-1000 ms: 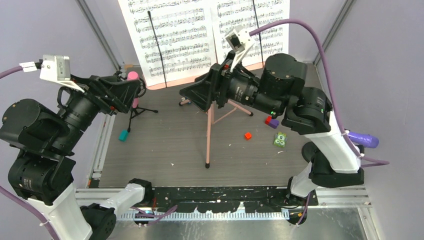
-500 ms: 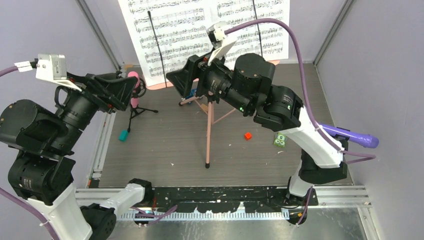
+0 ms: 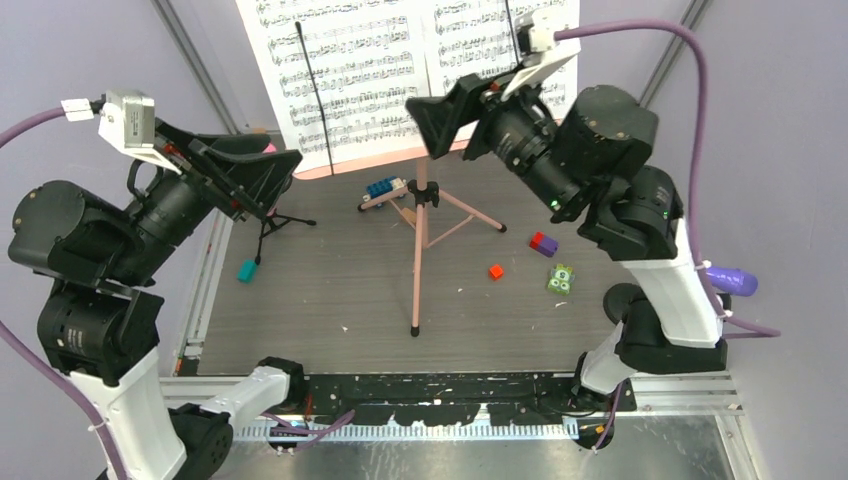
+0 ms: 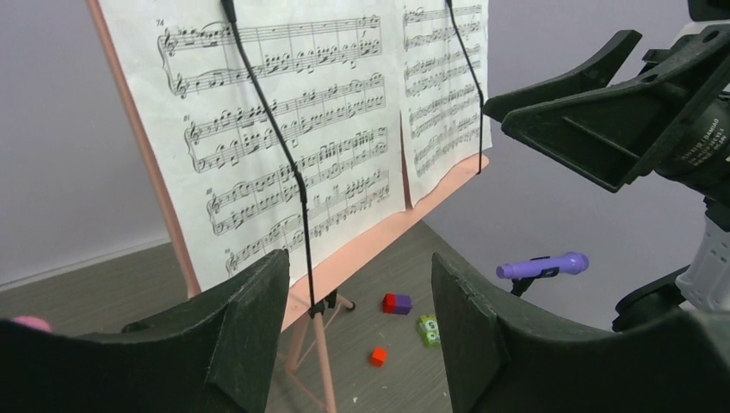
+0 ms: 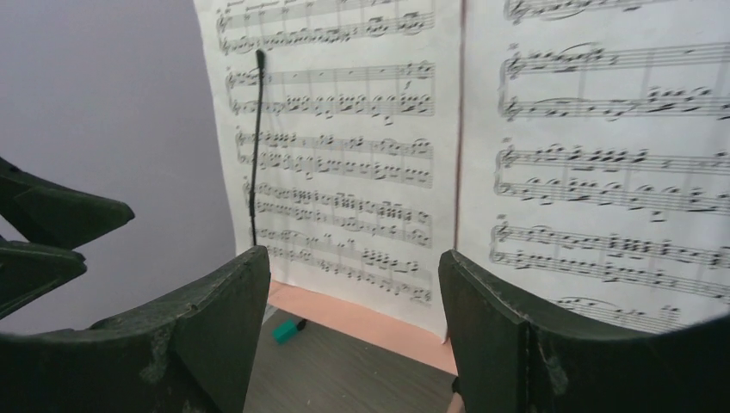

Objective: Pack up the instrument practice props

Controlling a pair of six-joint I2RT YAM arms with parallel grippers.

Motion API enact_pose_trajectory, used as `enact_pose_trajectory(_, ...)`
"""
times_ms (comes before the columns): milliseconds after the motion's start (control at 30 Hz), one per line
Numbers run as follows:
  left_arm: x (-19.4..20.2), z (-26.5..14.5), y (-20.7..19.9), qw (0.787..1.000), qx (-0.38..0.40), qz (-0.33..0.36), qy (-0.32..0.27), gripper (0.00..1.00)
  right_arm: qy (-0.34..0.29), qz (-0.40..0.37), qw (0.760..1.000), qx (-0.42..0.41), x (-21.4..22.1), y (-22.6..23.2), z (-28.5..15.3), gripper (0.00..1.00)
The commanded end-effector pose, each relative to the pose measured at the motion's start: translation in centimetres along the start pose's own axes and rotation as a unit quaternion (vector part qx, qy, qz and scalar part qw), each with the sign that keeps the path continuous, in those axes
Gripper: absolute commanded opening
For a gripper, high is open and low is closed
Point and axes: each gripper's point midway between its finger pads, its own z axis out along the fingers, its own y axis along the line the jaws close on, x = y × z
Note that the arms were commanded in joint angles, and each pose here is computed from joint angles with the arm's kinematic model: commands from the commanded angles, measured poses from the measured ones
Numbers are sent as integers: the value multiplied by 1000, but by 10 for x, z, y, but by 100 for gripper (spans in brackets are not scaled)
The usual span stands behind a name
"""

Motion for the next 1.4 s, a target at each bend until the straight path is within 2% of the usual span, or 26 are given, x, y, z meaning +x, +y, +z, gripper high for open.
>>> enact_pose_trajectory(0, -18, 16, -16, 998, 55, -8, -28, 62, -37, 0, 999, 6, -36, -23, -14, 76)
enact_pose_trajectory(267, -20, 31, -14, 997, 64, -28, -25, 61, 12, 36, 998, -59, -20, -36, 1, 76)
enact_pose_trajectory(467, -14, 37, -14, 997, 72, -36, -12, 61, 16, 48, 992, -119, -20, -30, 4, 75)
enact_pose_trajectory(633, -11, 44, -9, 997, 69, -45, -9, 61, 15, 54, 991, -120, -19, -31, 9, 71)
enact_pose_trajectory(800, -10, 54, 4, 997, 36, -71, -12, 50, 17, 55, 992, -109, -14, -35, 14, 69)
enact_pose_trajectory(1100, -9, 66, 21, 995, 0, -103, -16, 50, 15, 56, 993, -105, -12, -37, 11, 69)
enact_pose_trajectory(1367, -5, 78, 19, 993, 17, -120, -4, 49, 14, 56, 993, -106, -13, -37, 8, 69)
